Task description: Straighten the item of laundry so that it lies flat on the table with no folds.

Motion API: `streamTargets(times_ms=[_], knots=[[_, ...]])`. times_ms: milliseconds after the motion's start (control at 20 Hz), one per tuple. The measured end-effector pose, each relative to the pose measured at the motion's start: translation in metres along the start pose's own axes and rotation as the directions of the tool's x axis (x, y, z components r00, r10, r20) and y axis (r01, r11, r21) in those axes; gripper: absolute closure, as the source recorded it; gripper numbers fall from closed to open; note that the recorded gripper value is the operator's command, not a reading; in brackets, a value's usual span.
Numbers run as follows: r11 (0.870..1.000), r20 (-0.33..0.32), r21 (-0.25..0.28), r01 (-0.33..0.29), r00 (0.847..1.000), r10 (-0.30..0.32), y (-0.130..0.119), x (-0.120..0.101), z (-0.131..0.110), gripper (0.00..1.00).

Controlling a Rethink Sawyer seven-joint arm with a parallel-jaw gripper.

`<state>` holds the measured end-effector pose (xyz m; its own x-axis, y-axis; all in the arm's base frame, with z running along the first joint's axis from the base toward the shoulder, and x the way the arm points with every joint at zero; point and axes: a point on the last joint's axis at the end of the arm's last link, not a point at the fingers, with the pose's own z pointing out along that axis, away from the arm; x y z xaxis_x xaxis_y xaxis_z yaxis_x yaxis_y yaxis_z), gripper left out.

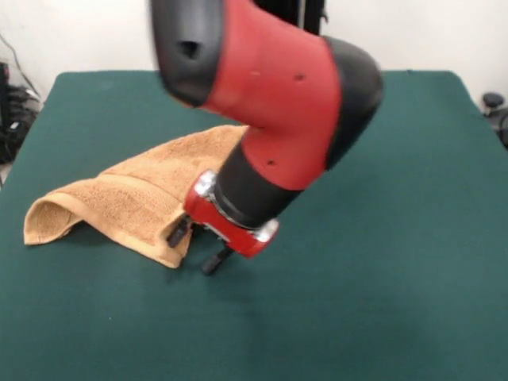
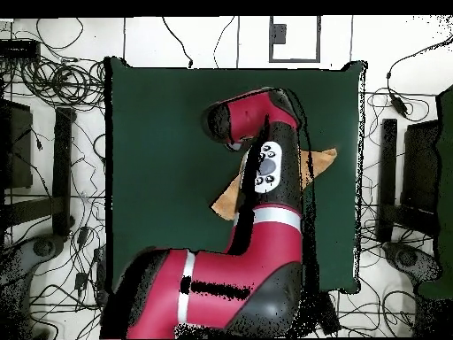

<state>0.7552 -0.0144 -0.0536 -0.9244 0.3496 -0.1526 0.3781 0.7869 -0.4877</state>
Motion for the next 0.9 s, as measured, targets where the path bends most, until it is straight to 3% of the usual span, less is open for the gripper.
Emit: streamTargets(times_ms=[50, 450, 900], knots=[[0.999, -0.03, -0.018, -0.035, 0.999, 0.035, -0.012, -0.005, 0.006, 0.0], [0.993, -0.105, -0.031, -0.111, 0.989, 0.107, -0.052, -0.011, 0.028, 0.0], [0.991, -0.122, -0.046, -0.127, 0.985, 0.121, -0.055, -0.013, 0.03, 0.0]])
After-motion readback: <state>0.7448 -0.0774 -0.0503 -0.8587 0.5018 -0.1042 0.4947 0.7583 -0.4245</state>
